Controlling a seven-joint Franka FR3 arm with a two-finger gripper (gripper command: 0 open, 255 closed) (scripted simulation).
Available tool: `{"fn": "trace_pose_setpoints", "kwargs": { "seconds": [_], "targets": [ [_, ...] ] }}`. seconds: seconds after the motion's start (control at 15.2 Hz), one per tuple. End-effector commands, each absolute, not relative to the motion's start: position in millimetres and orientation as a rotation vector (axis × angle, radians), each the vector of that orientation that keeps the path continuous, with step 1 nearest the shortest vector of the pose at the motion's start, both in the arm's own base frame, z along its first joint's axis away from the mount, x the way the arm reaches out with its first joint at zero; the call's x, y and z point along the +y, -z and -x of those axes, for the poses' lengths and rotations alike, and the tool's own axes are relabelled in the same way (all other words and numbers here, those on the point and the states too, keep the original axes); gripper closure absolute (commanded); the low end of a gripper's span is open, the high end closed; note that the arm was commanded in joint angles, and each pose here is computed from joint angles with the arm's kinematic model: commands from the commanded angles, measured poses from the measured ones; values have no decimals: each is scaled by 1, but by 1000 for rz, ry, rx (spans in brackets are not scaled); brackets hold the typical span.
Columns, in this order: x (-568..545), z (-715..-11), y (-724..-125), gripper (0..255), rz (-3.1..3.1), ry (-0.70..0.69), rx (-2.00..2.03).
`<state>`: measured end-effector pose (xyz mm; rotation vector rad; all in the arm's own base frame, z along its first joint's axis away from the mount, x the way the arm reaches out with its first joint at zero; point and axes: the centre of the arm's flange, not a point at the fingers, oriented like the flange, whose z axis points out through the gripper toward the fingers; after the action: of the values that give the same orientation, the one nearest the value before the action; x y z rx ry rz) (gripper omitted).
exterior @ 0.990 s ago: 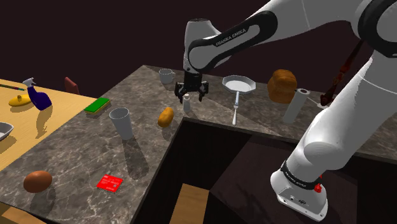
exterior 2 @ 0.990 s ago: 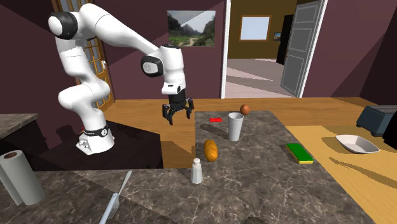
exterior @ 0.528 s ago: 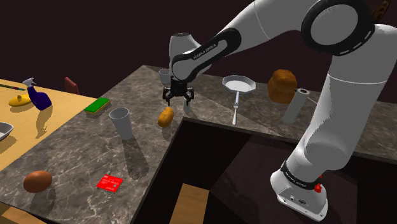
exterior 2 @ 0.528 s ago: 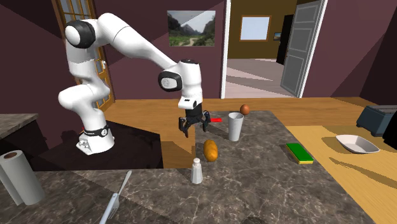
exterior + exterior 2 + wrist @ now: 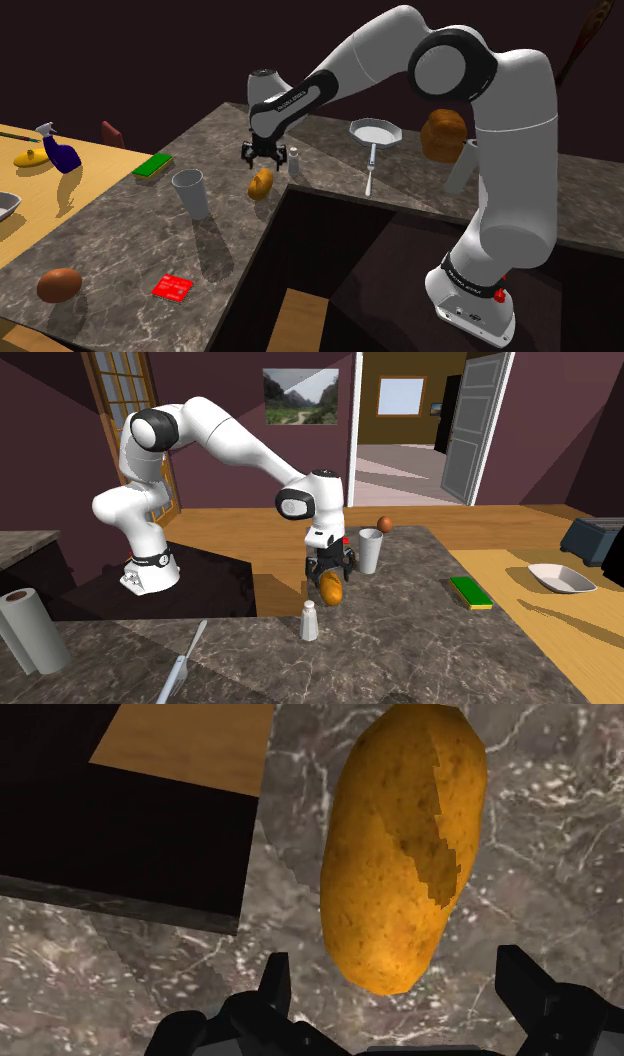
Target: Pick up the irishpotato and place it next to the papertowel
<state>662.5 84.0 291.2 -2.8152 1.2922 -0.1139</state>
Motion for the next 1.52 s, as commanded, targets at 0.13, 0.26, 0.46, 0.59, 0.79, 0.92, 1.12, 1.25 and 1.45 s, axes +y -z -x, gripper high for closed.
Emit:
{"fn": "trace_pose_setpoints", "kwargs": {
  "seconds": [0.13,0.26,0.46,0.59,0.79,0.92,1.12,1.25,1.45],
  "targets": [
    [85,-667,-270,0,2809,116,1307],
    [85,-668,-259,0,2809,116,1307],
    [85,-668,-251,0,2809,116,1307],
    [85,-668,-251,0,2809,116,1307],
    [85,-668,-251,0,2809,116,1307],
    [85,-668,-251,255,2809,116,1307],
    [85,-668,-251,255,2809,116,1307],
    [85,-668,-251,255,2809,116,1307],
    [85,-668,-251,255,2809,116,1307]
  ]
}}
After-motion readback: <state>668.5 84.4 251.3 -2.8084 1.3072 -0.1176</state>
